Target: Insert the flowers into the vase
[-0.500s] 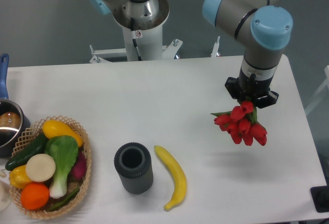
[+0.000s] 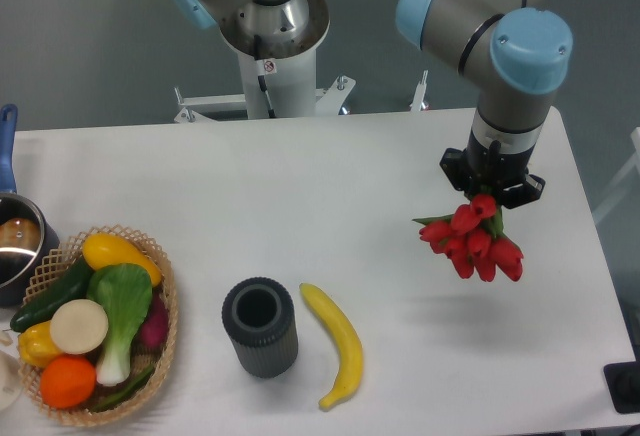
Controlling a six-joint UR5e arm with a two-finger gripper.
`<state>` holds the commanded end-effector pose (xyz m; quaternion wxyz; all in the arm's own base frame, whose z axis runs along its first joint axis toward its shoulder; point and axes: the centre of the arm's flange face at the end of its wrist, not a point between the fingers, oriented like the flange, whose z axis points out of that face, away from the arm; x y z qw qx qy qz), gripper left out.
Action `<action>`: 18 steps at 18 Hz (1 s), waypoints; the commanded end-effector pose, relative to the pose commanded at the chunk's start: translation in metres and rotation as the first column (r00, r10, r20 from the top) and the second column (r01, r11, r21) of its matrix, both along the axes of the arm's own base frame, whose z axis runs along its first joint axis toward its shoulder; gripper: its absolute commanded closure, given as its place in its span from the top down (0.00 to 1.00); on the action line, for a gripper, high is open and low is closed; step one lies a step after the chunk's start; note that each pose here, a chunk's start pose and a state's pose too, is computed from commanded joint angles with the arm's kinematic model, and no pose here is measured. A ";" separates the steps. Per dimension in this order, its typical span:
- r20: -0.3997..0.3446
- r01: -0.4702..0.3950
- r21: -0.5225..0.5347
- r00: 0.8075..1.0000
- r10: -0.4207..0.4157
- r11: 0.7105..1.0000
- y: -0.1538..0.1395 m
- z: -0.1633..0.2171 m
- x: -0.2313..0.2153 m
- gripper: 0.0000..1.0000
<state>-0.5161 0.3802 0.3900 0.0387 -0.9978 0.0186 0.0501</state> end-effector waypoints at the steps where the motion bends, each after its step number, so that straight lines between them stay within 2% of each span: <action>1: 0.005 -0.001 0.040 1.000 0.001 0.999 0.004 0.006 0.000 0.02; 4: 0.016 -0.014 0.215 1.000 0.011 0.976 0.012 0.026 0.001 0.00; 6: 0.014 -0.018 0.349 1.000 0.013 0.937 0.018 0.055 0.012 0.01; 9: 0.000 -0.033 0.518 0.999 0.039 0.855 0.027 0.093 0.024 0.01; 11: 0.045 -0.055 0.616 0.998 0.035 0.786 0.036 0.110 0.034 0.03; 13: 0.148 -0.102 0.717 0.989 -0.008 0.690 0.044 0.121 0.042 0.13; 14: 0.216 -0.135 0.773 0.975 -0.057 0.620 0.049 0.125 0.047 0.16; 15: 0.235 -0.146 0.791 0.969 -0.076 0.594 0.049 0.128 0.048 0.15; 18: 0.217 -0.119 0.813 0.970 -0.107 0.571 0.056 0.133 0.056 0.15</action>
